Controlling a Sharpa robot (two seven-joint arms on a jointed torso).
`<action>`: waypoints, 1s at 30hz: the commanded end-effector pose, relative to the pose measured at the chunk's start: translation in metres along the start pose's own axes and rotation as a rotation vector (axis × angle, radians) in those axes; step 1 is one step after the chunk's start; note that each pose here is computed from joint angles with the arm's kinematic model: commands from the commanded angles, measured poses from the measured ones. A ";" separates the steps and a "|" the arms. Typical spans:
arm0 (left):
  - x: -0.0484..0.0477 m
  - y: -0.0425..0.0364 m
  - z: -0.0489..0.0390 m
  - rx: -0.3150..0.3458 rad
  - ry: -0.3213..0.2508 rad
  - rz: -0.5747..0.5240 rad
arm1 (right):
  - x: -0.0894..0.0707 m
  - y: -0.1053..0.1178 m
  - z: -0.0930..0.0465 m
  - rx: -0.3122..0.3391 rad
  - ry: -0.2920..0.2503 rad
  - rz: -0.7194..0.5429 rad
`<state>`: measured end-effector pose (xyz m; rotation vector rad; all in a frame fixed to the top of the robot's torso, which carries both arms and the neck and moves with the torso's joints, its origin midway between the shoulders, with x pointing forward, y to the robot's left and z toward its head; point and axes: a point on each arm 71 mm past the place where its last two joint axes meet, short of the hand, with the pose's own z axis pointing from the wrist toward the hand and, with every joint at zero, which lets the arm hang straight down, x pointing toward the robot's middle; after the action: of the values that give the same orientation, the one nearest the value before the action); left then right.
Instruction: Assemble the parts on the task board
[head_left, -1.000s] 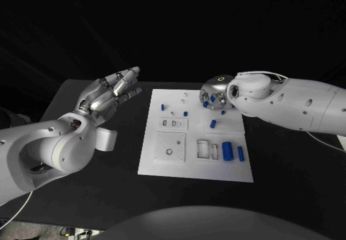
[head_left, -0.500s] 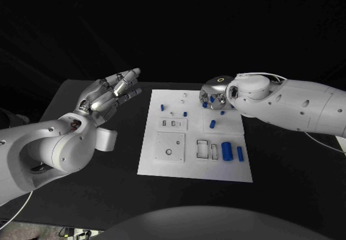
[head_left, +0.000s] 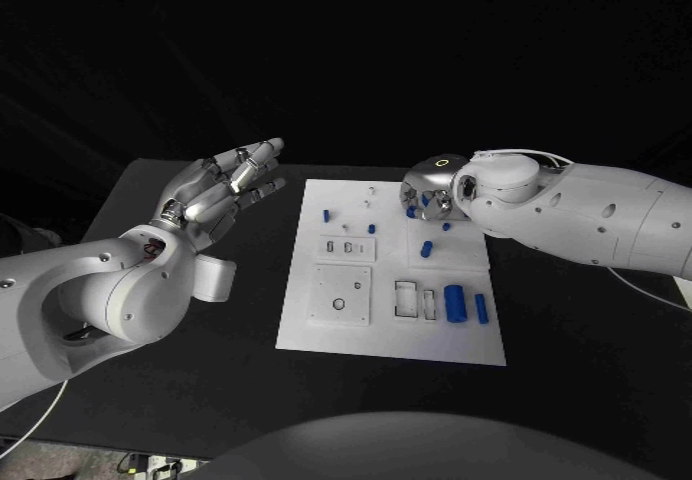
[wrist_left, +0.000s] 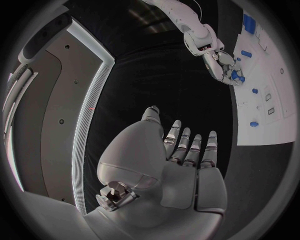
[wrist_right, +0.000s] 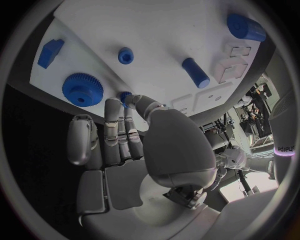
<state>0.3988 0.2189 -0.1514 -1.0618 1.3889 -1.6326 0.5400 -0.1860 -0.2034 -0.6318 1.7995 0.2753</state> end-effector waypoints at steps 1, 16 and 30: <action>0.0024 -0.0008 0.0008 0.006 0.021 -0.004 | 0.000 0.001 0.001 -0.008 -0.004 -0.004; 0.0016 0.0002 0.0018 0.000 0.021 -0.004 | 0.005 -0.002 0.001 0.002 0.012 0.002; 0.0013 0.0011 0.0027 -0.006 0.024 -0.005 | 0.006 -0.002 0.001 0.000 0.009 0.009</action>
<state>0.4011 0.2188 -0.1533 -1.0673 1.4019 -1.6265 0.5419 -0.1898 -0.2069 -0.6142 1.8013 0.2751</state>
